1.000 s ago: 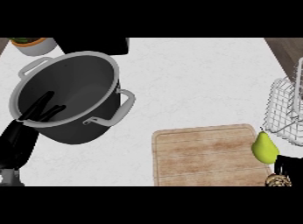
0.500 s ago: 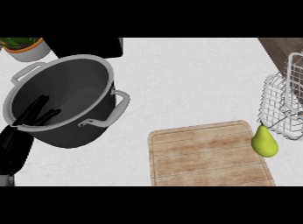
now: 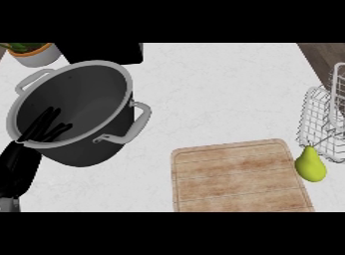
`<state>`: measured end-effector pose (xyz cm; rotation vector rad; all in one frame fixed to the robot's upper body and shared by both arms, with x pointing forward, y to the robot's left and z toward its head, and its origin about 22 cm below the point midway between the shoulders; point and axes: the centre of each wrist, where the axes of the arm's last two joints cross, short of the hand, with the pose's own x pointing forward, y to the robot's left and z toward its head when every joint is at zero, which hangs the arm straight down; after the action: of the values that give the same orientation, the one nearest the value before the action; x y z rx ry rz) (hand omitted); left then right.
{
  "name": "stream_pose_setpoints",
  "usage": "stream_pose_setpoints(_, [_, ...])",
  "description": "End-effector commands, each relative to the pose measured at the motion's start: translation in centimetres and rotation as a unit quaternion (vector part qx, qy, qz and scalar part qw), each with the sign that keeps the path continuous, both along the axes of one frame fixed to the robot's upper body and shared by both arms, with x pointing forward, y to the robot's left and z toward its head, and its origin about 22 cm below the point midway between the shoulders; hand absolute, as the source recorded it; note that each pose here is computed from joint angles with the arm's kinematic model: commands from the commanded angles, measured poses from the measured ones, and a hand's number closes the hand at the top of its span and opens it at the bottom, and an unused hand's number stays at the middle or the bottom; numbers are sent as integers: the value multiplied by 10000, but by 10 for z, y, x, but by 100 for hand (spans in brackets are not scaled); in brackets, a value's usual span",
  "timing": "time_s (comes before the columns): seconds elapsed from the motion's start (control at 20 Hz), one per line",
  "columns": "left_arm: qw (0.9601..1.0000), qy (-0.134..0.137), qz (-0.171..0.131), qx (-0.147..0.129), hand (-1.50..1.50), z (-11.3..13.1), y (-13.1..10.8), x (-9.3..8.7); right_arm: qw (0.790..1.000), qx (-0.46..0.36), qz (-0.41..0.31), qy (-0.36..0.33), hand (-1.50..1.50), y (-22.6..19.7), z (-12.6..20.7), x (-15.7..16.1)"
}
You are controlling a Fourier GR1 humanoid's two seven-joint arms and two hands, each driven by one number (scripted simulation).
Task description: Pick the cupcake from the cutting board and place it in the tiered basket
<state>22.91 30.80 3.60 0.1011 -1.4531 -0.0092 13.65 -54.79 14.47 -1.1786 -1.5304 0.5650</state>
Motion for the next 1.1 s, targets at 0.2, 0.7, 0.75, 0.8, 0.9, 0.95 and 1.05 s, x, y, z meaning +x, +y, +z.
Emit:
stream_pose_setpoints(0.2, [9993,238,-270,100,0,-4,-5,21,9957,484,783,-113,150,-48,61,-42])
stream_pose_setpoints(0.7, [9993,128,-319,162,0,6,-20,20,9966,580,583,20,150,3,75,29])
stream_pose_setpoints(0.75, [9993,220,-282,120,0,-6,-10,32,9961,628,614,49,150,18,65,22])
stream_pose_setpoints(0.8, [9993,131,-307,165,0,-3,-14,24,9957,703,608,-22,150,18,68,32])
stream_pose_setpoints(0.9, [9992,103,-378,101,0,-7,-18,21,9966,606,544,128,150,24,95,43])
stream_pose_setpoints(0.95, [9992,182,-358,84,0,4,-24,22,9963,614,574,195,150,28,83,45])
stream_pose_setpoints(1.05, [9991,140,-368,153,0,9,-7,34,9961,649,518,309,150,46,97,54])
